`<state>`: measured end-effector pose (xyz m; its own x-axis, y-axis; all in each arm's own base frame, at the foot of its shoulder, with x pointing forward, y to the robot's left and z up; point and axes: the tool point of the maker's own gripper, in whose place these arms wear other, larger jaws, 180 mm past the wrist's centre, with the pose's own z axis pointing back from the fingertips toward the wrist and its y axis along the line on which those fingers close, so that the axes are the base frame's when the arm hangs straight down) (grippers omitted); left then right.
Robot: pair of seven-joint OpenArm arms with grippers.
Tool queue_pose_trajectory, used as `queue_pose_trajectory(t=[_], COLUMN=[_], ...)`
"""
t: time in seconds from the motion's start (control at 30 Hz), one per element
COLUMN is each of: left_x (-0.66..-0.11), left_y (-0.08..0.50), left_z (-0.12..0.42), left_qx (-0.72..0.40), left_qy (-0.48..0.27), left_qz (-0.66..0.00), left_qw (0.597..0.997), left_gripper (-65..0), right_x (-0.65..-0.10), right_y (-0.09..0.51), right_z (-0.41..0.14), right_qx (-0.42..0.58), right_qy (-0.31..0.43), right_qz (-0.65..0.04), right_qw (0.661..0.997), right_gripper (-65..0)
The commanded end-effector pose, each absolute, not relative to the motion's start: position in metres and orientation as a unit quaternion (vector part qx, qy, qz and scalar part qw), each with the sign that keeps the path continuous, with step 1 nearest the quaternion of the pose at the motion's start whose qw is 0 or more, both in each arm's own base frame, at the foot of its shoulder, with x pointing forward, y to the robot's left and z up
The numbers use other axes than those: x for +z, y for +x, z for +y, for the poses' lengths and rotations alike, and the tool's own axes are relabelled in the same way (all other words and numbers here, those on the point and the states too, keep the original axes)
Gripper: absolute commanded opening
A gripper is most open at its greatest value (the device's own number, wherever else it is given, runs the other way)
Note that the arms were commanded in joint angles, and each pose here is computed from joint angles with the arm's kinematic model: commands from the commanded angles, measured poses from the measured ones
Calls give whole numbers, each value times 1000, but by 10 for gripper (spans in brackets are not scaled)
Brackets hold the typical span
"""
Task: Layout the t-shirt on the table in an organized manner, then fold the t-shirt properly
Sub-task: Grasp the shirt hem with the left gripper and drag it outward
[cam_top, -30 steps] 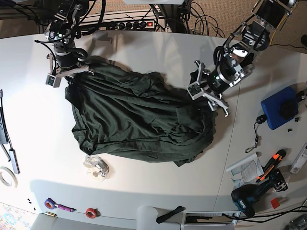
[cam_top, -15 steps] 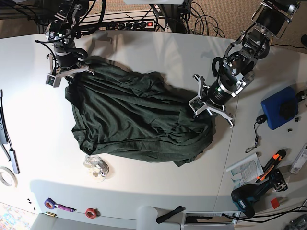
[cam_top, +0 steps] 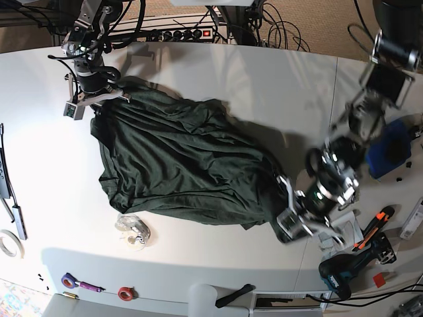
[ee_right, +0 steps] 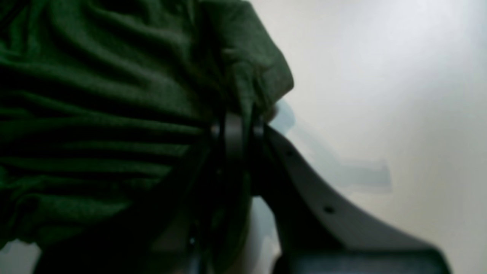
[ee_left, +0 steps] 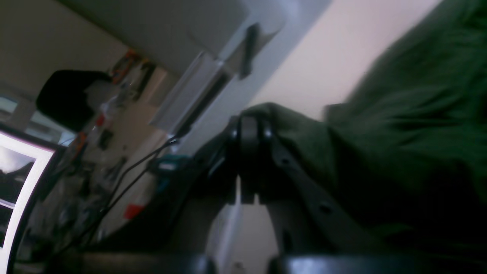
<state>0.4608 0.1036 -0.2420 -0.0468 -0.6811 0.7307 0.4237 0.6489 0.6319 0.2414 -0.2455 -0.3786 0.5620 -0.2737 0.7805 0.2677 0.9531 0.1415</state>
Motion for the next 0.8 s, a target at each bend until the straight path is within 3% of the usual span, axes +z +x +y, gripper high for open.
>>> queue_pose_trajectory(t=[0.0,0.2,0.5,0.77], left_x=[-215,-184,-92,-81], left_y=[480,535,565,568], left_z=[116,161,167,174], left_qx=[-388,-332,-288,-300], left_qy=[126,126,105,123], left_qz=[-622,-617,-661,-631], left_qw=[669,703,685,704], left_gripper=[-650,-650,-650,-650], right_x=[-367,-367,-367,-369], right_y=[247,247,247,245], right_z=[-248,-248,-248,-252], right_qx=[-148,-148,-147,-137], right_qy=[0,0,-1,-21], right_qz=[-463,-463,-463,-455], right_qw=[874,874,874,879], right_gripper=[-650,-650,-650,-650])
